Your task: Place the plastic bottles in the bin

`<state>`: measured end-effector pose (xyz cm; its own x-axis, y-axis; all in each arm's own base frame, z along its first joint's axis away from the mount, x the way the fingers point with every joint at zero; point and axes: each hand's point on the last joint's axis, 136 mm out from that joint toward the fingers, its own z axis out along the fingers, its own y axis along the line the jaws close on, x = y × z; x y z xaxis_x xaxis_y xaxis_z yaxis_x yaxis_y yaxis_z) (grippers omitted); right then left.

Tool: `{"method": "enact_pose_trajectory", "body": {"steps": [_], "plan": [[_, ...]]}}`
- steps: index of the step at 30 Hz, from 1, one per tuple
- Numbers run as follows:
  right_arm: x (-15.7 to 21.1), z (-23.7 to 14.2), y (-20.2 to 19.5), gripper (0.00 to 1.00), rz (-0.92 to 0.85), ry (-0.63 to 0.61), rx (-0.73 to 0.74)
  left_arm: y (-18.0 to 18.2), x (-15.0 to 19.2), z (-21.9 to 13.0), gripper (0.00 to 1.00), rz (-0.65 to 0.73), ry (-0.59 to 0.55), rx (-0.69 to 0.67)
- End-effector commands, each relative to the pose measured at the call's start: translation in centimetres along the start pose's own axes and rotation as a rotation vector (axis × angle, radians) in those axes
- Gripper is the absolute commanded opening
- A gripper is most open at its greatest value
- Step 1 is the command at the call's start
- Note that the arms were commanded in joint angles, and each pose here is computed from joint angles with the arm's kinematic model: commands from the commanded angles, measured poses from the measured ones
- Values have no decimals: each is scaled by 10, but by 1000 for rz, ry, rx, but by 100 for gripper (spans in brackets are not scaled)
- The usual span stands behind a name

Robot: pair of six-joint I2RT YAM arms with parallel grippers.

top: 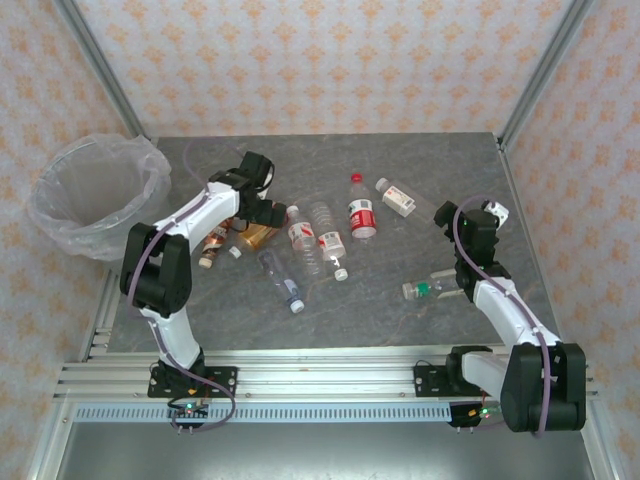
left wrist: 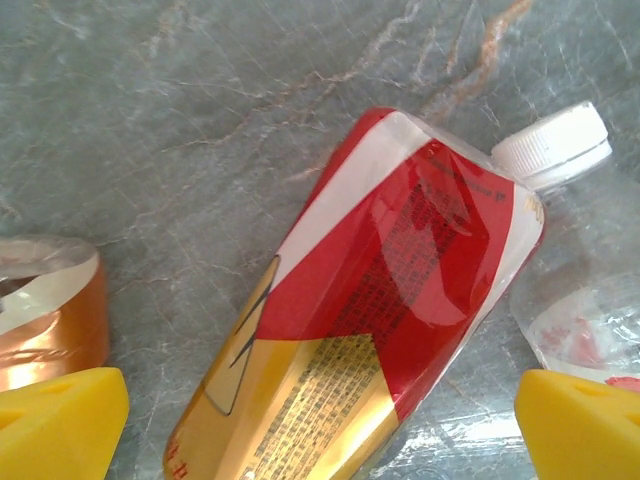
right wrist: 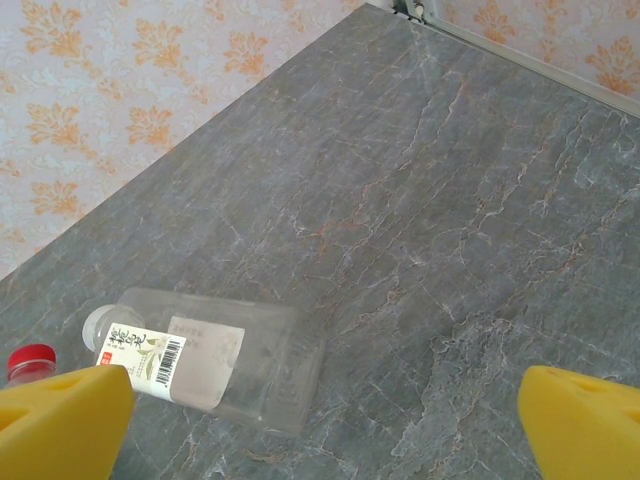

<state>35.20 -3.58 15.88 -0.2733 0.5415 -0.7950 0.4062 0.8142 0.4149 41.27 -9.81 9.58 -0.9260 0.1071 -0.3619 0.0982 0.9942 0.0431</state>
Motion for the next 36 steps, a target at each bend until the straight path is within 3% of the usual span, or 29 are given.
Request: {"method": "enact_pose_trajectory", "body": {"steps": [1,10,17,25,36], "plan": [[-11,-4,10,99,18,-8,-27,-2,0,0,100,73,51,12],[-12,-8,11,99,-13,3,-25,-12,4,31,100,136,128,31],[-11,-9,16,99,-14,17,-51,-21,-2,52,88,163,154,30],[10,-21,77,99,-95,169,-312,-23,-7,64,66,169,140,13],[8,-51,134,99,-79,181,-576,-14,-22,40,57,114,29,-28]]}}
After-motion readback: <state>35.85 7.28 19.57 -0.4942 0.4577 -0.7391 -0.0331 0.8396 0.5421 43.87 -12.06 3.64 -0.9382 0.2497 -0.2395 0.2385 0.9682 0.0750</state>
